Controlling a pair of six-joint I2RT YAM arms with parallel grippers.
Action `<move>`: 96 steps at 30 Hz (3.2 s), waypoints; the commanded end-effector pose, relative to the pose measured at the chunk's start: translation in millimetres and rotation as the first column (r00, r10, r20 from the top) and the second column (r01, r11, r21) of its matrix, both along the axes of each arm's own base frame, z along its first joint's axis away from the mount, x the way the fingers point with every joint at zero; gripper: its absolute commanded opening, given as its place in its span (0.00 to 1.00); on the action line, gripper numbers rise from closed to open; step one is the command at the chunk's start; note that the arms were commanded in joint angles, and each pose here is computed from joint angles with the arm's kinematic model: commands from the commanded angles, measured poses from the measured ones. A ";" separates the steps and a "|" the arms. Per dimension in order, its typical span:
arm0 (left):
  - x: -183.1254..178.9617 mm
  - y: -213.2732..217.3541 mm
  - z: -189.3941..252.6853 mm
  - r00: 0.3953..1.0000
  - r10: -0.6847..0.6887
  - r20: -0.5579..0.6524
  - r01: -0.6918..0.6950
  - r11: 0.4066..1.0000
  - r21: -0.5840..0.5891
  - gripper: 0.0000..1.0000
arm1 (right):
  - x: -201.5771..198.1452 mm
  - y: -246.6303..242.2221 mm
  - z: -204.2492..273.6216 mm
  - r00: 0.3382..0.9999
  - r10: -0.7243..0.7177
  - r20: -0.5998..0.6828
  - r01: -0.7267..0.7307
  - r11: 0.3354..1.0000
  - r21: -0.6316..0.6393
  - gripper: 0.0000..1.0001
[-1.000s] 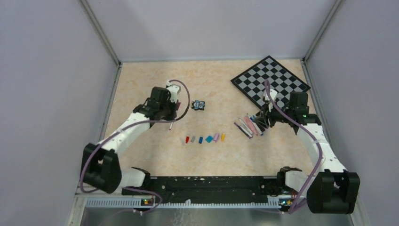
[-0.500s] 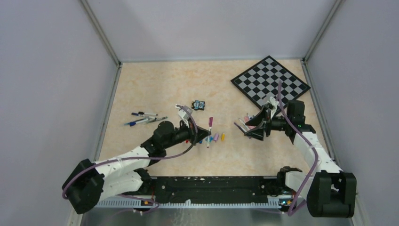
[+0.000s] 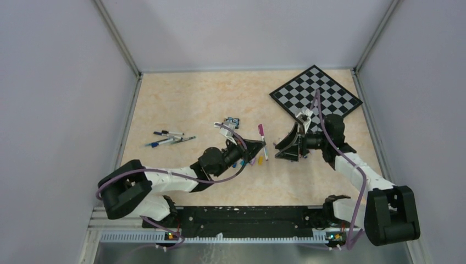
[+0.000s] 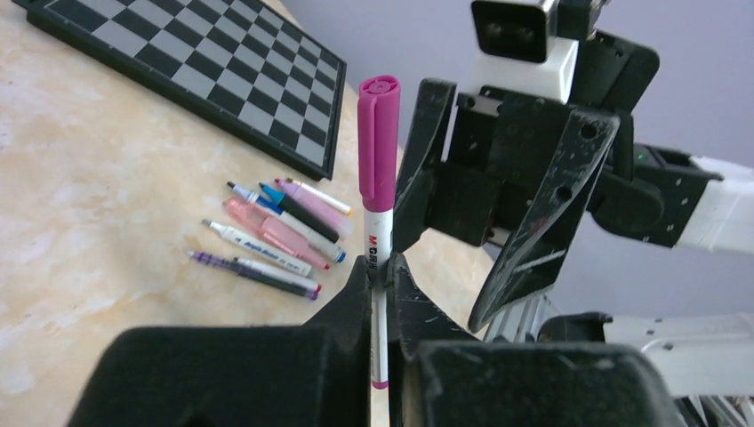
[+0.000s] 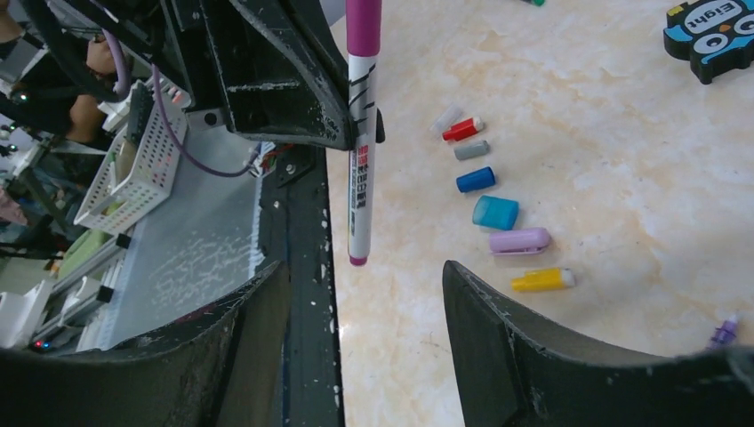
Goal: Open the pen caps
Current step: Open the pen cap from the pen.
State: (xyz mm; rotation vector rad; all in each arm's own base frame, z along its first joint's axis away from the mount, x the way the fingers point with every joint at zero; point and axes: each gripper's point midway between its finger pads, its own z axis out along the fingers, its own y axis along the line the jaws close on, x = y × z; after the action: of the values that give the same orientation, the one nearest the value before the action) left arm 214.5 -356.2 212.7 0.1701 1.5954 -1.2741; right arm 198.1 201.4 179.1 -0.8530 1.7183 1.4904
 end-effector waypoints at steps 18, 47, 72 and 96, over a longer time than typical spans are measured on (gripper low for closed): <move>2.0 -40.5 43.4 0.998 0.052 0.020 -0.047 0.983 -0.180 0.00 | 9.5 21.9 -0.8 0.994 -0.049 -0.096 0.049 0.999 -0.008 0.18; -22.2 10.3 57.7 0.923 -0.365 0.123 0.382 0.906 -0.183 0.94 | -17.8 18.6 -2.9 0.983 0.183 0.019 -0.182 0.983 -0.019 0.00; 1.2 -22.5 58.0 0.936 -0.326 0.133 0.349 0.910 -0.223 0.30 | -18.9 24.5 -14.0 0.979 0.194 -0.060 -0.196 0.980 -0.026 0.00; 102.6 113.2 175.9 0.917 0.320 0.239 -0.201 0.887 -0.417 0.00 | -28.1 34.5 -33.9 0.964 0.227 -0.137 -0.239 0.968 -0.079 0.00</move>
State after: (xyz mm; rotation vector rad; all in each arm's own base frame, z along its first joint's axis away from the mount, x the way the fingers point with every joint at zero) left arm 306.8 -286.8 318.8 0.0189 1.2779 -1.3787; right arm 174.9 232.8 148.1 -1.0267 1.8393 1.6461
